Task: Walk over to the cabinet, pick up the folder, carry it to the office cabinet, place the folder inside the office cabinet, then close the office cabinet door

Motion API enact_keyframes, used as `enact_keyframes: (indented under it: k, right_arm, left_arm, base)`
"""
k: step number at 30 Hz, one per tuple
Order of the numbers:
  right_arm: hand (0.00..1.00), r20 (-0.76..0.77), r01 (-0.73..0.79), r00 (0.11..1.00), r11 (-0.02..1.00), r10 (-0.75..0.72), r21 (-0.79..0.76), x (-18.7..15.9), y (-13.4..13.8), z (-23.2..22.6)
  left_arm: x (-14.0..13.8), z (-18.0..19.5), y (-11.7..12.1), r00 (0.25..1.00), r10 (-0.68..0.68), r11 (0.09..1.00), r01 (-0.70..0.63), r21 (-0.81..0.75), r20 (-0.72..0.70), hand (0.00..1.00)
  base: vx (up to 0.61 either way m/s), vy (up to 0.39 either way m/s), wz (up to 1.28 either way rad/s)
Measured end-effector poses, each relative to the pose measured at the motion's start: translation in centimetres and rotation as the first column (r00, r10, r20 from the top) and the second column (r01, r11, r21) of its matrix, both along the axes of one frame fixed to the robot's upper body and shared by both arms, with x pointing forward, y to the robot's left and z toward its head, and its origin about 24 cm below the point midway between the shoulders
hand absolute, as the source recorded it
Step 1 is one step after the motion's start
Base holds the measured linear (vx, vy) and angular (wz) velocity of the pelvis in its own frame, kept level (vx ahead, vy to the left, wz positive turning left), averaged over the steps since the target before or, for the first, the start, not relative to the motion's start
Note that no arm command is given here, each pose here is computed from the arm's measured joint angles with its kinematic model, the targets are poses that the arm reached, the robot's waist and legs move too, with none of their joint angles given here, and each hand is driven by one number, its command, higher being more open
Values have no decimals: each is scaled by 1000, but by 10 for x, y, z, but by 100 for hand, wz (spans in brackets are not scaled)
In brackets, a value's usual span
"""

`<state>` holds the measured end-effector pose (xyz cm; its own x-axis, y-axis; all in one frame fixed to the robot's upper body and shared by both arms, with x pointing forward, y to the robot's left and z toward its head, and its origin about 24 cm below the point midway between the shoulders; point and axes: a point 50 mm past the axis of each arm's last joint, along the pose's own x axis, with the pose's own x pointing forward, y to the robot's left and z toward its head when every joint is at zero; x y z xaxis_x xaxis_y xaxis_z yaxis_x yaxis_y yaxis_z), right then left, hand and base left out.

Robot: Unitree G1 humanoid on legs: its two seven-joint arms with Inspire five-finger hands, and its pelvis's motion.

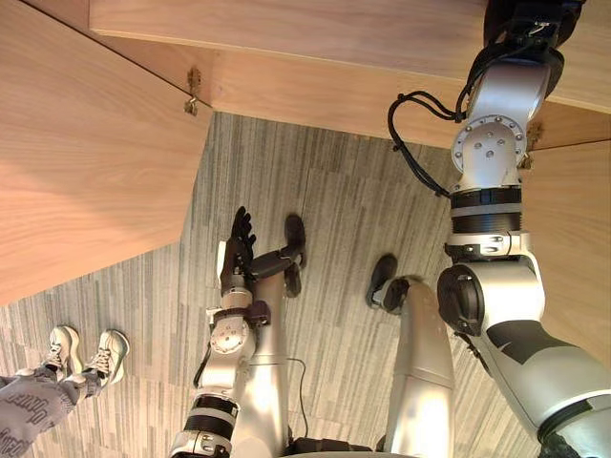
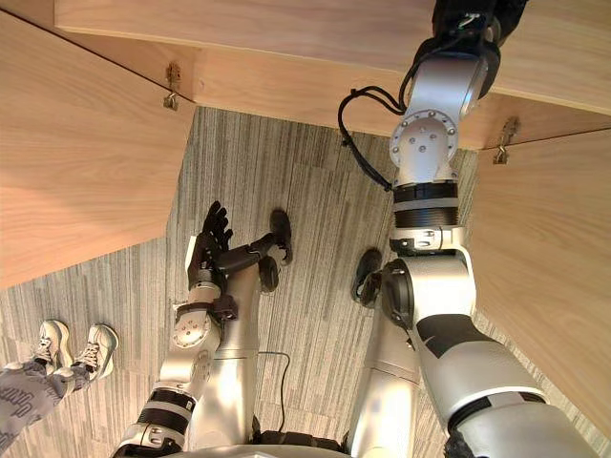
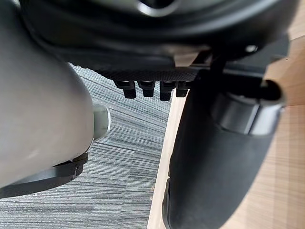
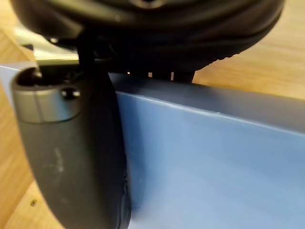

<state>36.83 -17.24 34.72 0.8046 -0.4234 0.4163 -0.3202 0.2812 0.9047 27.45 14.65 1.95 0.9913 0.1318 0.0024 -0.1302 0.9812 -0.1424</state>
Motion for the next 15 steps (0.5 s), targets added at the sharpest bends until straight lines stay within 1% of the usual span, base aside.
enact_keyframes:
  k: [8,15]
  right_arm:
    - [100,30,41,999,981,-36,-188,-1,12,4]
    - [100,50,68,997,974,-59,-214,-3,7,5]
  left_arm:
    - [4,-6,3,999,8,1000,-7,16,-35,100]
    - [4,-9,6,998,28,999,-27,16,-48,100]
  base:
    - [-9,-7,-4]
    - [-15,-5,-4]
